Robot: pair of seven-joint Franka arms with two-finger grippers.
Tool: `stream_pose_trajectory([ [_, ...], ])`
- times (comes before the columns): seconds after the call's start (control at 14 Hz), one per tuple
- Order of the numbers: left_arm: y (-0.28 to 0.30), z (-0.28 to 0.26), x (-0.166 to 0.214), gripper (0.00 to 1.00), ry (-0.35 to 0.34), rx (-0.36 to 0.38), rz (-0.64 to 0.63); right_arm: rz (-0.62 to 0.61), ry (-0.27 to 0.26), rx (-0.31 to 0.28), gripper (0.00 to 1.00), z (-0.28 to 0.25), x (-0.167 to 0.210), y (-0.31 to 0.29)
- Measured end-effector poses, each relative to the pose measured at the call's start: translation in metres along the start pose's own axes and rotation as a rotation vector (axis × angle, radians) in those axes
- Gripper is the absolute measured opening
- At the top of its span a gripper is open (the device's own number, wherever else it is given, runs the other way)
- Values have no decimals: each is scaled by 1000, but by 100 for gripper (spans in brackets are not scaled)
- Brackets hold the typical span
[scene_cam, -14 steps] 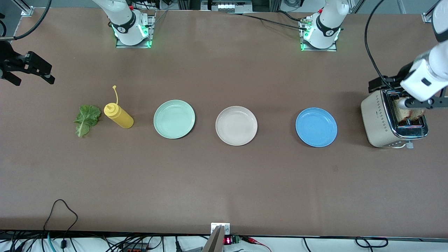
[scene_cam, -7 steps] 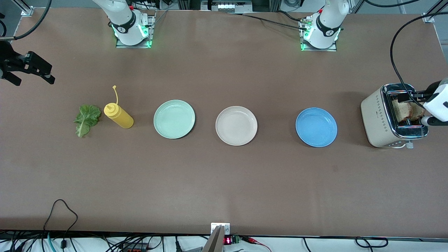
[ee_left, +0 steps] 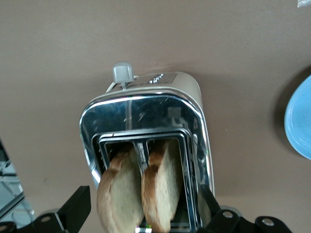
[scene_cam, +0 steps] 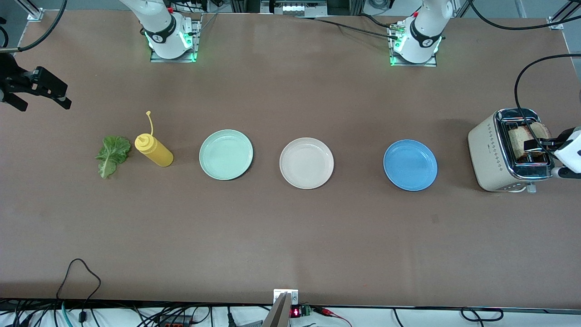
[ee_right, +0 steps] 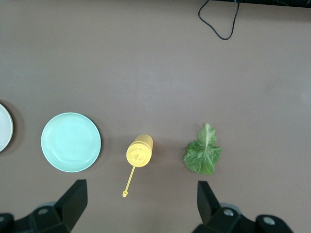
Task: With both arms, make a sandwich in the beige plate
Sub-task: 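Move the left gripper down to the bread slice in the toaster, then grasp a bread slice and lift it out with the left gripper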
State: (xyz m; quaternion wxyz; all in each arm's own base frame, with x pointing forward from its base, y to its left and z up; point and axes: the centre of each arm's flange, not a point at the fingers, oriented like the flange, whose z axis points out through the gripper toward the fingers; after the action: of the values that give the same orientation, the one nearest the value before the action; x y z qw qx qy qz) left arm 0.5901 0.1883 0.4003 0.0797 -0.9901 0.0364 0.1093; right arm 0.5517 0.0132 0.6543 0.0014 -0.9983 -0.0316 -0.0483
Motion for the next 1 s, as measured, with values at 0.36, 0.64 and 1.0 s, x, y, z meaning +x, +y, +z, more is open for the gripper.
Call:
stream_pose_trajectory([
  [0.36,-3,45,-11,88,-21,-59,-2,0,0,0,100,0,0,0],
  [0.64,-14,53,-23,50,-60,-80,5,0,0,0,100,0,0,0],
  [1.0,-12,47,-30,10,-75,-119,-5,0,0,0,100,0,0,0],
])
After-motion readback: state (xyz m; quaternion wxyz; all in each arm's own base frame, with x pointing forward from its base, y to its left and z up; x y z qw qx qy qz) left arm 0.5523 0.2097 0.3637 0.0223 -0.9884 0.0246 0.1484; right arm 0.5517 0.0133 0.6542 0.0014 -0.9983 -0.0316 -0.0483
